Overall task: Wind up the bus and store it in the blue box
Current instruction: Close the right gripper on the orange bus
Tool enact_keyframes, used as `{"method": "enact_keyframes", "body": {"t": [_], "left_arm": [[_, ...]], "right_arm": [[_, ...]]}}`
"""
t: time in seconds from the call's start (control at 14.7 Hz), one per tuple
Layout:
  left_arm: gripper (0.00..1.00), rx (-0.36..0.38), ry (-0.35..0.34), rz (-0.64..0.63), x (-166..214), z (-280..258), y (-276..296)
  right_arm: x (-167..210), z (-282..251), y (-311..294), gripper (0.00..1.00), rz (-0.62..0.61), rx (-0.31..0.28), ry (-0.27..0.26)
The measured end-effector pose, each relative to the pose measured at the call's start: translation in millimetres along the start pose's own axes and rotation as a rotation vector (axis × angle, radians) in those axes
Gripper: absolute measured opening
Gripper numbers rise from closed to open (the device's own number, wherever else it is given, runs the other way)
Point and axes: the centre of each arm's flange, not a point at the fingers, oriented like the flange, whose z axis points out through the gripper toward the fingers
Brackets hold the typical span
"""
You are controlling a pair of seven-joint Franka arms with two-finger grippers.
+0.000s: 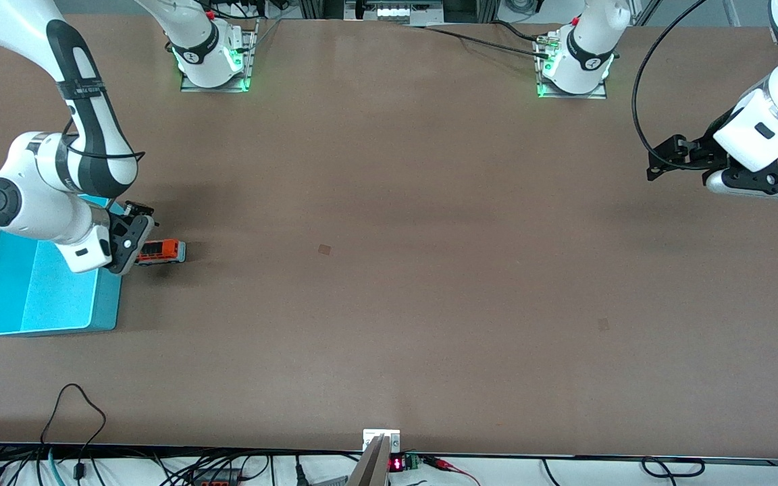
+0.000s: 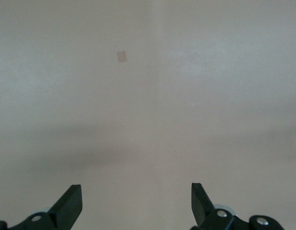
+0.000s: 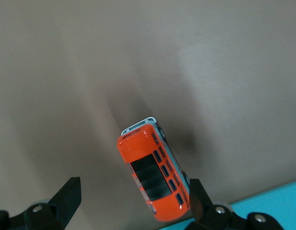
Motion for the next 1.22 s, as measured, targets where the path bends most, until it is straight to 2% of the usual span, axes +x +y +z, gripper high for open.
{"method": "enact_keyframes", "body": {"t": [0.27, 0.41, 1.22], "left_arm": [[1.00, 0.000, 0.000, 0.000, 0, 0, 0], [1.00, 0.000, 0.000, 0.000, 0, 0, 0], [1.00, 0.000, 0.000, 0.000, 0, 0, 0]], "right_arm": [[-5, 23, 13, 1.00, -0.249, -0.055, 0.003], [-4, 32, 16, 1.00, -0.317, -0.068, 0.000], [-12, 60, 6, 1.00, -0.353, -0.033, -0.005]]}}
